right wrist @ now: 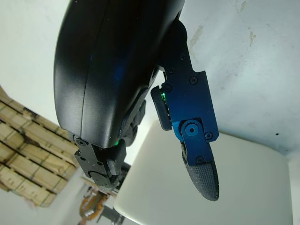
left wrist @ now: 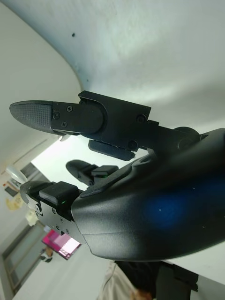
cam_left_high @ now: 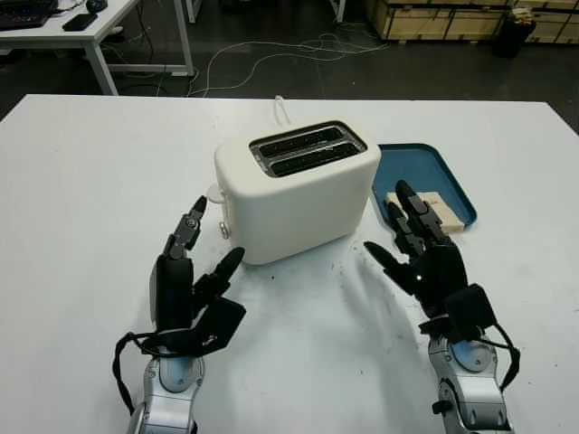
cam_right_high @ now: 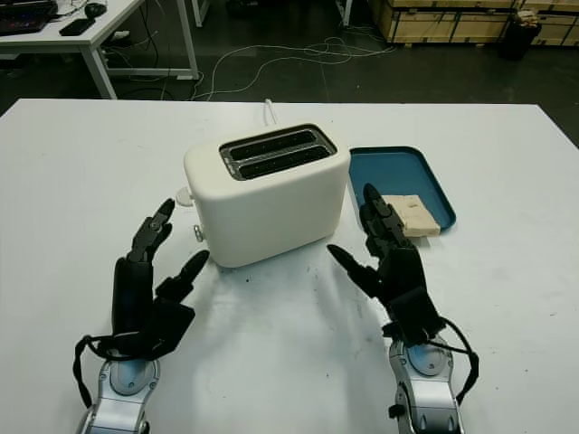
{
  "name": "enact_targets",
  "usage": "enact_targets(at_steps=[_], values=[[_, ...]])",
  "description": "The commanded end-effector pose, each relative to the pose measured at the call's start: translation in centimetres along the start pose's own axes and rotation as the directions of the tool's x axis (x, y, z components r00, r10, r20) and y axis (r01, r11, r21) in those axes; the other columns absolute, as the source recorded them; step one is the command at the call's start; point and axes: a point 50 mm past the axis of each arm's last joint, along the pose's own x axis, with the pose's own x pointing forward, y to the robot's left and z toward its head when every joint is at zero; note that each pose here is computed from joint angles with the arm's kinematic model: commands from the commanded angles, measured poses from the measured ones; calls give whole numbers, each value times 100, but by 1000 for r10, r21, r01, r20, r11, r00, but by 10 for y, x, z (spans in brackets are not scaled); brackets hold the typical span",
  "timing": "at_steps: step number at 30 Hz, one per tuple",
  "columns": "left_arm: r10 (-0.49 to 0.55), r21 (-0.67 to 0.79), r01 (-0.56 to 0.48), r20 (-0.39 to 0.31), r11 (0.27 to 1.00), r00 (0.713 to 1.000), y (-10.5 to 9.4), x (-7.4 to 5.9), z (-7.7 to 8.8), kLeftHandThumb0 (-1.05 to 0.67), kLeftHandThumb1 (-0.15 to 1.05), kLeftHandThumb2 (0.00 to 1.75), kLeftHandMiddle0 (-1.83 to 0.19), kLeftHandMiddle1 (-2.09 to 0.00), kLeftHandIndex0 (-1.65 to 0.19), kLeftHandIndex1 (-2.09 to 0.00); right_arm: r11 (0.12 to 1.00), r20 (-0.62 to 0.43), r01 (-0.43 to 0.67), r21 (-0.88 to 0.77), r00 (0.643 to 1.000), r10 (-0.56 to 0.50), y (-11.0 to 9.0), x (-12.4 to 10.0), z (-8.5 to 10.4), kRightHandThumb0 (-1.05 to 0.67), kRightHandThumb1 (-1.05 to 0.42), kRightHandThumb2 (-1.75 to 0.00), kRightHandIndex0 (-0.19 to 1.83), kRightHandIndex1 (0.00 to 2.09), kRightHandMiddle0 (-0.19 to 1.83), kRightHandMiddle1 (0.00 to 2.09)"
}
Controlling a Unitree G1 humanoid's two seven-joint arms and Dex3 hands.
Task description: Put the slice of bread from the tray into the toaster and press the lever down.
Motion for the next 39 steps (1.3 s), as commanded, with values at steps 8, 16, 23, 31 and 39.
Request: enact_targets(at_steps=[8,16,23,31,39], values=[[-43,-9,43,-22,999,999,-7,-9,1,-63,92,30,-24,-44,-32,-2,1000,-33,-14,-15,999,14,-2,-12,-1,-60,-90,0,11,1,13,1],[-34,-21,33,-33,999,999,-7,-6,-2,-64,92,30,-25,-43,-32,-2,999,-12,-41,-34,999,40,-4,-8,2,-56,-89,0,14,2,16,1],[10,-5,-10,-7,1000,1000,1,-2,1,-64,92,30,-26,-41,-34,-2,936,224,101,-338,974,-24,-27,-12,36,-50,-82,0,37,6,36,5],[23,-26,-22,32,999,999,8,0,3,-63,92,30,-26,-40,-33,-1,561,397,352,-749,917,-45,-79,3,47,-34,-74,-1,69,6,64,5],[28,-14,-27,36,1000,999,9,1,4,-64,92,30,-27,-38,-34,-1,252,285,276,-927,959,-2,-116,22,35,-43,-75,-1,63,0,58,0]])
